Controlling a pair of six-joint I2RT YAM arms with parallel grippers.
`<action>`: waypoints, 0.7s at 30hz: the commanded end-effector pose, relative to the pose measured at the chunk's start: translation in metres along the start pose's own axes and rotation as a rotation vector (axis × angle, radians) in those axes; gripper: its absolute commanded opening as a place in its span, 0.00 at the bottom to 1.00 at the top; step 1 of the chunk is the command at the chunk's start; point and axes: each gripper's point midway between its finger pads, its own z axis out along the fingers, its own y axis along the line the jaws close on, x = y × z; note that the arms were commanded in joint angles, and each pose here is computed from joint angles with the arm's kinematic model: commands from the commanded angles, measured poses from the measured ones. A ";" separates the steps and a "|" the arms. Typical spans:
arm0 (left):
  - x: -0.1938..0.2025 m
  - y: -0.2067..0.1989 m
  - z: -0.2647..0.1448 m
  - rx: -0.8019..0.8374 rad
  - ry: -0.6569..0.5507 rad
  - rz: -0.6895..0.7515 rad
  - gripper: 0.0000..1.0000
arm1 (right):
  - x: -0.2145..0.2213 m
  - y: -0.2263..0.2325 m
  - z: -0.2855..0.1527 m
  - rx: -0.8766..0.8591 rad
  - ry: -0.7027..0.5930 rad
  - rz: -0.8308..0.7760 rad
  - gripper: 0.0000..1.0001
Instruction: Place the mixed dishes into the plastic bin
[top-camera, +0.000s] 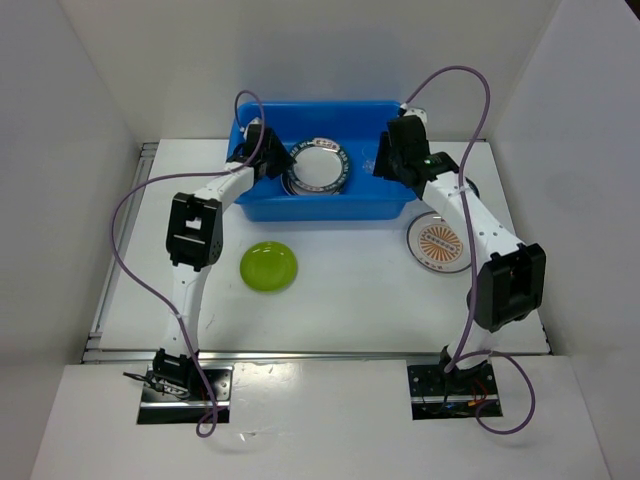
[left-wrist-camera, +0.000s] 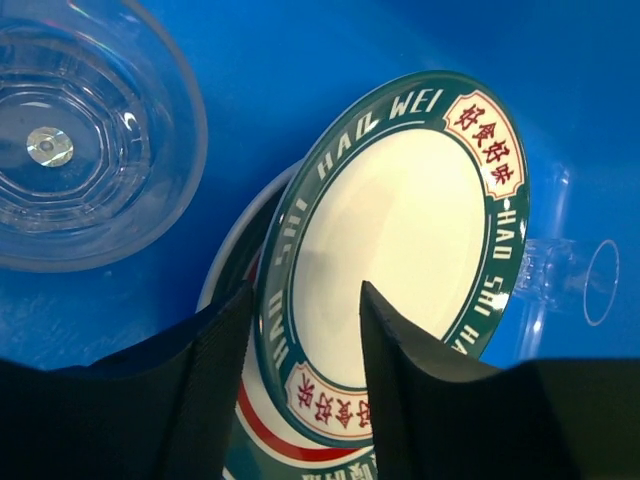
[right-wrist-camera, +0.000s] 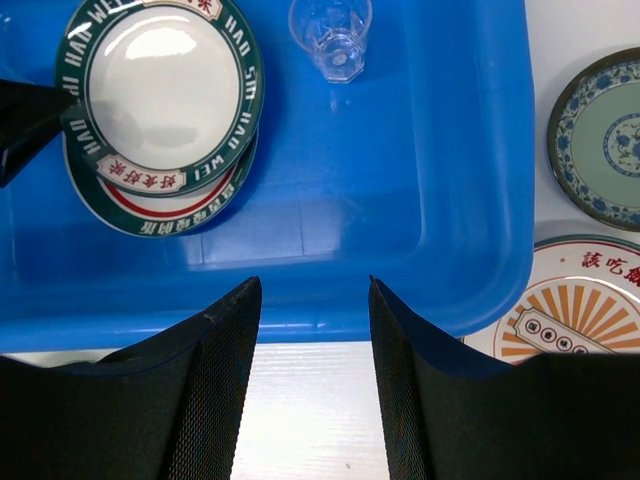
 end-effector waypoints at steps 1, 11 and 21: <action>-0.017 -0.020 -0.001 0.052 -0.046 0.000 0.56 | -0.011 -0.001 0.001 0.008 -0.022 0.007 0.53; -0.070 -0.103 -0.068 0.206 -0.108 0.090 0.66 | 0.005 -0.045 0.015 0.149 0.046 0.075 0.57; -0.081 -0.128 -0.118 0.250 -0.129 0.139 0.67 | 0.057 -0.140 -0.002 0.390 0.256 0.156 0.63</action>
